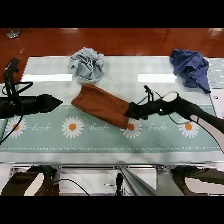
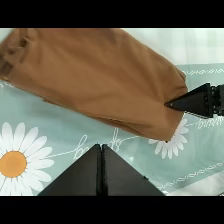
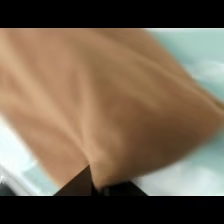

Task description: Fold the shirts.

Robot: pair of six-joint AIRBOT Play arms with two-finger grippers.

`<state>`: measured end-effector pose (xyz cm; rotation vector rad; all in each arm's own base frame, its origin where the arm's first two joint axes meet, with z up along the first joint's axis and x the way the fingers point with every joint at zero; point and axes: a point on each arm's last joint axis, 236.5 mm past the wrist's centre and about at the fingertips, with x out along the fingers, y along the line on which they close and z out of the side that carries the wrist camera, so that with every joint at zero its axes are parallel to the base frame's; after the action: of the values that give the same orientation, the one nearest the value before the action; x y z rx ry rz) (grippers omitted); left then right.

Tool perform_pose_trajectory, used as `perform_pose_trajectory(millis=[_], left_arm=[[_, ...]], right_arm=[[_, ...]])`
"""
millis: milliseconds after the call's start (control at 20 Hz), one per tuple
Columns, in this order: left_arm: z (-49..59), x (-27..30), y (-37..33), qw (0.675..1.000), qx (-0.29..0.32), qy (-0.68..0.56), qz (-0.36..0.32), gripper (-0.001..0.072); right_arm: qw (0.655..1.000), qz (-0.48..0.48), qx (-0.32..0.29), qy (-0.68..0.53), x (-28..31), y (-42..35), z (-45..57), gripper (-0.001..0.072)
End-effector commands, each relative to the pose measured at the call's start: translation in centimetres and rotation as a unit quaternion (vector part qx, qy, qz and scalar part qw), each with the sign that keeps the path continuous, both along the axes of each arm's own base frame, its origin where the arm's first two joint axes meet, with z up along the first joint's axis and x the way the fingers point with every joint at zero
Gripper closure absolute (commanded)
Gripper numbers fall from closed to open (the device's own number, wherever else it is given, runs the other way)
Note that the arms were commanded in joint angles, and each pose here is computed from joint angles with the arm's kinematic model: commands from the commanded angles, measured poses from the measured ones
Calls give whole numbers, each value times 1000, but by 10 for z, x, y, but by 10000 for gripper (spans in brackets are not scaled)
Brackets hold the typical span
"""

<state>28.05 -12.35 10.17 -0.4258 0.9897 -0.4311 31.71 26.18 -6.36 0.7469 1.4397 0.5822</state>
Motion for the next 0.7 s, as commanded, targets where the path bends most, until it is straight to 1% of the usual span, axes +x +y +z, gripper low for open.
perform_pose_trajectory(millis=[0, 150, 200, 350, 450, 650], left_arm=[[0, 4, 0, 1000, -1, -3, 3, 676], [0, 4, 0, 1000, -1, -3, 3, 676], [0, 3, 0, 1000, -1, -3, 3, 676], [0, 3, 0, 1000, -1, -3, 3, 676], [0, 3, 0, 1000, -1, -3, 3, 676], [0, 3, 0, 1000, -1, -3, 3, 676]], right_arm=[[993, 78, 3, -84, 31, 6, 59, 693], [985, 74, 5, -155, 77, -19, 147, 692], [983, 75, -5, -170, 85, -31, 169, 692], [976, 53, -77, -197, 104, -83, 215, 692], [972, 21, -110, -206, 111, -121, 241, 692], [965, -75, -127, -216, 107, -191, 287, 693]])
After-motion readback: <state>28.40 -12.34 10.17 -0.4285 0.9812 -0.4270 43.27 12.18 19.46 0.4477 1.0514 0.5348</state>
